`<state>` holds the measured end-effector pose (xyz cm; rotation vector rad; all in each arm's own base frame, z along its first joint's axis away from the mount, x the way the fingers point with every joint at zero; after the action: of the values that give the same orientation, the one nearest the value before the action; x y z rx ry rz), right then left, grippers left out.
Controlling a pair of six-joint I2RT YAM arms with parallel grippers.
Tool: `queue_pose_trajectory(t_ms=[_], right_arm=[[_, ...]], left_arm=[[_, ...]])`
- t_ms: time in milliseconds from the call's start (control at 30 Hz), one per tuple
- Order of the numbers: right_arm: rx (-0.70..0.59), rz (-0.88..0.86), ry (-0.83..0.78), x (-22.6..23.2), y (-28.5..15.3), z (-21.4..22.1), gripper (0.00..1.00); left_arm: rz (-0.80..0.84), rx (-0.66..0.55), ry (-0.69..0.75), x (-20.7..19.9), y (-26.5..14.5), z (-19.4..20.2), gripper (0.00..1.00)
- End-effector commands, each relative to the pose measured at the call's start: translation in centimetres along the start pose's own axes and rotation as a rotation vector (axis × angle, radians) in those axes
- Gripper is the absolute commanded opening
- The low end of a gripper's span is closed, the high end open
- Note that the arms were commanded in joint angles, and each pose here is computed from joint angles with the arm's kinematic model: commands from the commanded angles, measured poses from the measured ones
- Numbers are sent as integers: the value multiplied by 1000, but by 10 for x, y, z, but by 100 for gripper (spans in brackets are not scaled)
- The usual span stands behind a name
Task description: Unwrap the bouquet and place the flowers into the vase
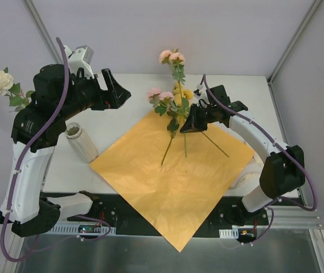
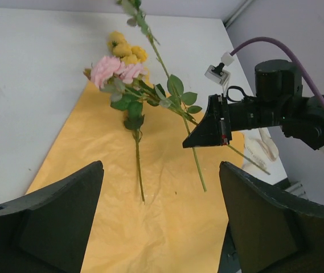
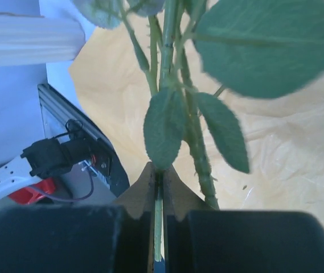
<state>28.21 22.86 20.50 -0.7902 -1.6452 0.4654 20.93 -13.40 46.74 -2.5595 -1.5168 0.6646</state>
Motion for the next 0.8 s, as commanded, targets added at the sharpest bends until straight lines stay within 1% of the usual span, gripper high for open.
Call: queue_pose_trajectory(t_ms=[0, 33, 100, 133, 167, 200, 233, 267, 300, 333, 367, 433, 500, 533, 567, 633, 767], right_arm=[[184, -22, -14, -1, 3, 33, 4], [200, 9, -43, -8, 6, 37, 7], [248, 47, -65, -14, 8, 54, 31], [243, 68, -87, -15, 7, 56, 42], [246, 79, -130, -16, 5, 59, 56], [242, 106, -146, -16, 0, 59, 60], [198, 169, -170, -20, -6, 53, 63], [184, 206, -232, -26, -12, 47, 66], [176, 250, -256, -28, -21, 42, 68], [157, 334, -280, -39, -24, 34, 68], [153, 379, -292, -48, -26, 30, 68], [201, 461, -309, -68, -21, 25, 67], [228, 462, -318, -77, -14, 24, 66], [259, 439, -311, -80, -5, 29, 65], [251, 409, -324, -79, 5, 27, 65], [280, 386, -347, -79, 21, 32, 65], [300, 426, -424, -82, 47, 34, 60]], left_arm=[[70, 39, -41, -10, 1, 5, 82], [72, 47, -43, -10, 3, 6, 82], [73, 54, -48, -10, 3, 8, 81], [68, 58, -49, -9, 4, 9, 81], [68, 58, -49, -9, 3, 10, 81], [63, 65, -50, -8, 3, 12, 81], [58, 69, -51, -7, 3, 14, 82], [52, 68, -50, -6, 2, 15, 82], [46, 77, -51, -5, 2, 17, 82], [42, 82, -52, -4, 3, 19, 82], [38, 86, -54, -3, 4, 20, 82], [37, 93, -55, -3, 5, 22, 82], [40, 93, -54, -3, 6, 20, 82], [41, 96, -53, -3, 6, 20, 82], [40, 99, -52, -3, 7, 20, 82], [40, 102, -50, -3, 8, 20, 82], [47, 124, -58, -4, 12, 22, 82]])
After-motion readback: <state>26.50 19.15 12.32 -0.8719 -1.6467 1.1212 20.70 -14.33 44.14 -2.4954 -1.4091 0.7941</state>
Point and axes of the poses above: each gripper's point midway between its finger pads, its own y axis out along the fingers, its own x axis along the line the jaws close on, z = x × y, the point moved 4 cm from there along -y, back along the fingers, and after that the axes turned 8 degrees about y, right-handed, at the moved point
